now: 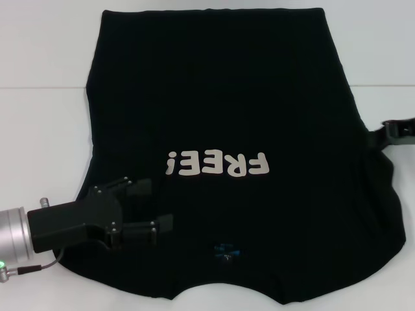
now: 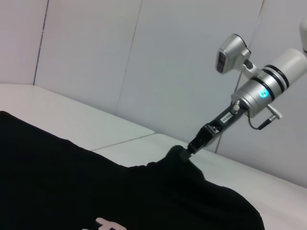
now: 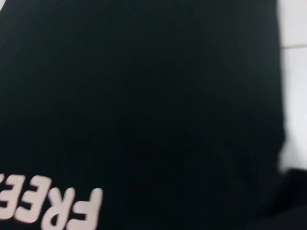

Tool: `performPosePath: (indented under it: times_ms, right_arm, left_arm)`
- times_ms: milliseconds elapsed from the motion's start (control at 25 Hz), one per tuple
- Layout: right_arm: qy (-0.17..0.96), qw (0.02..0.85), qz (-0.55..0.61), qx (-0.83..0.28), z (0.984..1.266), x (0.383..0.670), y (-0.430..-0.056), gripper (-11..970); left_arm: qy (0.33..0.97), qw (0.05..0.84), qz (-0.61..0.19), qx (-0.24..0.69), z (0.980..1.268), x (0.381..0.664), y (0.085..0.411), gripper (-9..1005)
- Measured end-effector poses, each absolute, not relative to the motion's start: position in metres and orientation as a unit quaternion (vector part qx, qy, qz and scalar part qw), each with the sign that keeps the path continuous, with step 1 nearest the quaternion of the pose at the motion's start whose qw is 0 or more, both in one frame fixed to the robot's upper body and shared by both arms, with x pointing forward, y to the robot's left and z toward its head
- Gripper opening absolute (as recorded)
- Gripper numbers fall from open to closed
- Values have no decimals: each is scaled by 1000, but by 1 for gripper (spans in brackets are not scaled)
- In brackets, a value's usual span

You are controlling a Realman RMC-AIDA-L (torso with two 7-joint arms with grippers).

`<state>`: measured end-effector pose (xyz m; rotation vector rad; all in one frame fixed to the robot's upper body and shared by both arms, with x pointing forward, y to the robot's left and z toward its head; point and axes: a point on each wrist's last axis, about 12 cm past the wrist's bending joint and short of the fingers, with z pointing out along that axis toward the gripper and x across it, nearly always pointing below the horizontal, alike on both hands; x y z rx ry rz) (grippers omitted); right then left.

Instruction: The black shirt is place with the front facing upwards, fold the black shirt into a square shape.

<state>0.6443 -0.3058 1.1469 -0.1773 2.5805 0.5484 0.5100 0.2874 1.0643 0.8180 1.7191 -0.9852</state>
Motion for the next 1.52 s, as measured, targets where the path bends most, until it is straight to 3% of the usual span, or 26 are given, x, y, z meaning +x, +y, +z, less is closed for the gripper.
performPosePath:
  times_ms: [520,840,1040,1240,1280,1360,1520]
  right_arm:
    - [940,218,176,-193,1155,656,-234,22]
    - [930,213,224,-197,1157,651,-230,29]
    - [880,286,338,-172,1150,633,-257,166]
    - [814,378,400,-185,1121,598,-293,408]
    - [807,386,403,-194,1117,592,-296,492]
    - [790,407,404,-219,1105,575,-305,660]
    - [770,433,400,-243,1091,553,-312,761]
  left_arm:
    - [706,477,-405,332,1062,506,289,950]
    - [706,489,-407,312,1063,505,293,942]
    - [725,473,-443,234,1071,506,306,932]
    - [769,410,-467,148,1086,515,338,921]
    - [782,391,-469,128,1090,516,347,918]
    - [803,360,-463,109,1097,517,361,914]
    - [876,257,-403,71,1113,512,393,905]
